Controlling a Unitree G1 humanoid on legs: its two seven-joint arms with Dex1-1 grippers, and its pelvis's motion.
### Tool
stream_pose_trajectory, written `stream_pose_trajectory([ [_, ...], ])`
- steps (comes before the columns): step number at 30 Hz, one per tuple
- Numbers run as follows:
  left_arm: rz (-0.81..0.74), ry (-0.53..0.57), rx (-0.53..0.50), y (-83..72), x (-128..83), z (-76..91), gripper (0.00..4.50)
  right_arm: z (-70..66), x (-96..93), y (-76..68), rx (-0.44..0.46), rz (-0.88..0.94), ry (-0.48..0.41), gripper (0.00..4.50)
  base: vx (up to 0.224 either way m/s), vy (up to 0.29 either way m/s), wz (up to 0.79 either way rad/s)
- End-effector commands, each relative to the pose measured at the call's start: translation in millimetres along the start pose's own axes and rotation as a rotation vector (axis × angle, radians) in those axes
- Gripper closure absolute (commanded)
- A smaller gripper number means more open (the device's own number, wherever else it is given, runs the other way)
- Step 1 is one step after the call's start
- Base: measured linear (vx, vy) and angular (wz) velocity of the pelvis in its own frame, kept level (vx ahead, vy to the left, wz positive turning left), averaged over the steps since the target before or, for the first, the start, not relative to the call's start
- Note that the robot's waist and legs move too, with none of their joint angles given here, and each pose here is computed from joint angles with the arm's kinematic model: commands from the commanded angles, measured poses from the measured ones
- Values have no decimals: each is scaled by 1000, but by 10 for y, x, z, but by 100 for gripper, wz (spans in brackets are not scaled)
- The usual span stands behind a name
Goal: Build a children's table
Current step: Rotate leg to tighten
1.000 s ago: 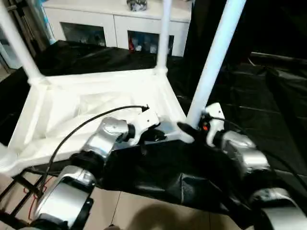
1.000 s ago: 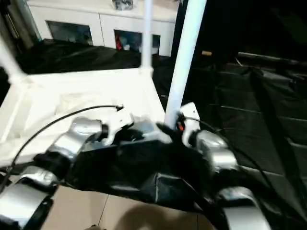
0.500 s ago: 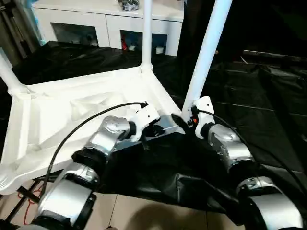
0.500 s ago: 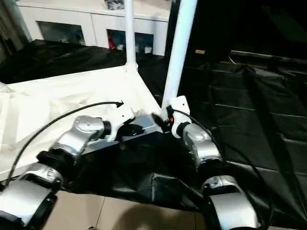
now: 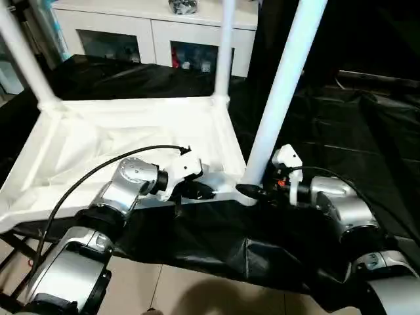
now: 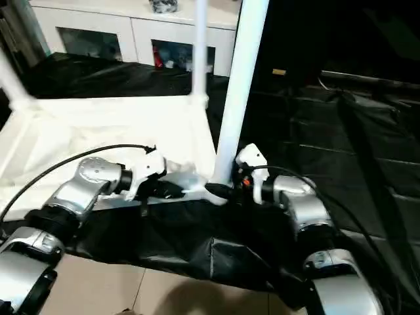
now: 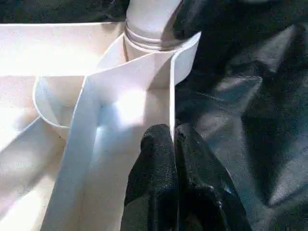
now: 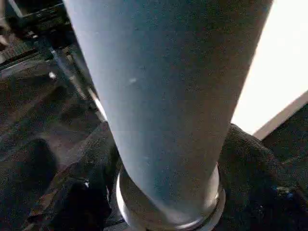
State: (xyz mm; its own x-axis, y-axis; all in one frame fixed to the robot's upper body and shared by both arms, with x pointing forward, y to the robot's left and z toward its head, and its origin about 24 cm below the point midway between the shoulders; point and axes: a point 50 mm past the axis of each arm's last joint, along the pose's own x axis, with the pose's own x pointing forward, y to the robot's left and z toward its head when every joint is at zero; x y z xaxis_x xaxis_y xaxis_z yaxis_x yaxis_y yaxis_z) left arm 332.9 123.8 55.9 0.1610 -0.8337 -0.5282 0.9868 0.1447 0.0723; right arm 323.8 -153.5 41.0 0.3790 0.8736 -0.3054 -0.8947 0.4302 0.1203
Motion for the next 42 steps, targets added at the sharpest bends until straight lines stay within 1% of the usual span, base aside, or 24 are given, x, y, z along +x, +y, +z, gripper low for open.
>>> stream_pose_trajectory([
  [1, -2, -1, 18, 7, 30, 45, 450, -111, 124, 157, 19, 126, 49, 172, 0, 0, 0],
  [3, -6, -2, 18, 6, 22, 45, 450, -114, 124, 163, 20, 134, 52, 177, 0, 0, 0],
  [4, -12, -2, 17, 3, 20, 47, 450, -113, 127, 169, 24, 137, 48, 191, 0, 0, 0],
  [6, -17, -2, 16, -1, 18, 48, 450, -110, 134, 178, 29, 142, 43, 201, 0, 0, 0],
  [9, -21, -7, 13, -10, 31, 53, 450, -115, 143, 201, 43, 152, 33, 205, 0, 0, 0],
  [12, 12, -30, -10, 4, 67, 79, 450, -129, 165, 213, 64, 119, 7, 206, 0, 0, 0],
  [14, 54, -41, -26, 28, 106, 107, 450, -147, 216, 161, 96, 5, -5, 206, 0, 0, 0],
  [15, 81, -48, -34, 37, 152, 132, 450, -177, 272, 96, 127, -132, -1, 207, 0, 0, 0],
  [16, 86, -49, -35, 38, 163, 139, 450, -184, 285, 82, 134, -163, 1, 207, 0, 0, 0],
  [18, 108, -59, -31, 36, 232, 181, 450, -213, 341, 27, 192, -290, 1, 207, 0, 0, 0],
  [19, 110, -59, -31, 36, 240, 186, 450, -214, 349, 24, 198, -300, 0, 207, 0, 0, 0],
  [20, 125, -63, -31, 31, 299, 216, 450, -222, 401, 17, 234, -355, -4, 207, 0, 0, 0],
  [21, 125, -63, -31, 31, 299, 216, 450, -222, 401, 17, 234, -355, -4, 207, 0, 0, 0],
  [25, 158, -72, -40, 8, 442, 295, 450, -226, 556, 32, 276, -480, 12, 207, 0, 0, 0],
  [26, 163, -77, -43, -14, 504, 330, 450, -216, 630, 53, 276, -513, 15, 207, 0, 0, 0],
  [27, 161, -82, -42, -24, 521, 340, 450, -201, 663, 73, 271, -499, 6, 207, 0, 0, 0],
  [28, 161, -82, -42, -24, 521, 340, 450, -201, 663, 73, 271, -499, 6, 172, 0, 0, 0],
  [29, 157, -85, -36, -29, 525, 345, 450, -182, 685, 92, 270, -470, -7, 151, 0, 0, 0],
  [30, 155, -85, -33, -29, 524, 346, 450, -177, 688, 94, 270, -463, -11, 137, 0, 0, 0],
  [32, 150, -83, -18, -27, 505, 336, 450, -154, 676, 87, 254, -442, -19, 131, 0, 0, 0],
  [33, 144, -81, -10, -27, 489, 326, 450, -145, 657, 77, 236, -433, -18, 102, 0, 0, 0],
  [36, 103, -75, 3, -41, 429, 281, 450, -113, 576, 55, 167, -367, -18, 93, 0, 0, 0],
  [39, 38, -52, 15, -71, 337, 201, 450, -63, 440, 134, 55, -136, -50, 93, 0, 0, 0],
  [42, 12, -47, 23, -81, 301, 177, 450, -50, 378, 174, 12, -59, -60, 93, 0, 0, 0],
])
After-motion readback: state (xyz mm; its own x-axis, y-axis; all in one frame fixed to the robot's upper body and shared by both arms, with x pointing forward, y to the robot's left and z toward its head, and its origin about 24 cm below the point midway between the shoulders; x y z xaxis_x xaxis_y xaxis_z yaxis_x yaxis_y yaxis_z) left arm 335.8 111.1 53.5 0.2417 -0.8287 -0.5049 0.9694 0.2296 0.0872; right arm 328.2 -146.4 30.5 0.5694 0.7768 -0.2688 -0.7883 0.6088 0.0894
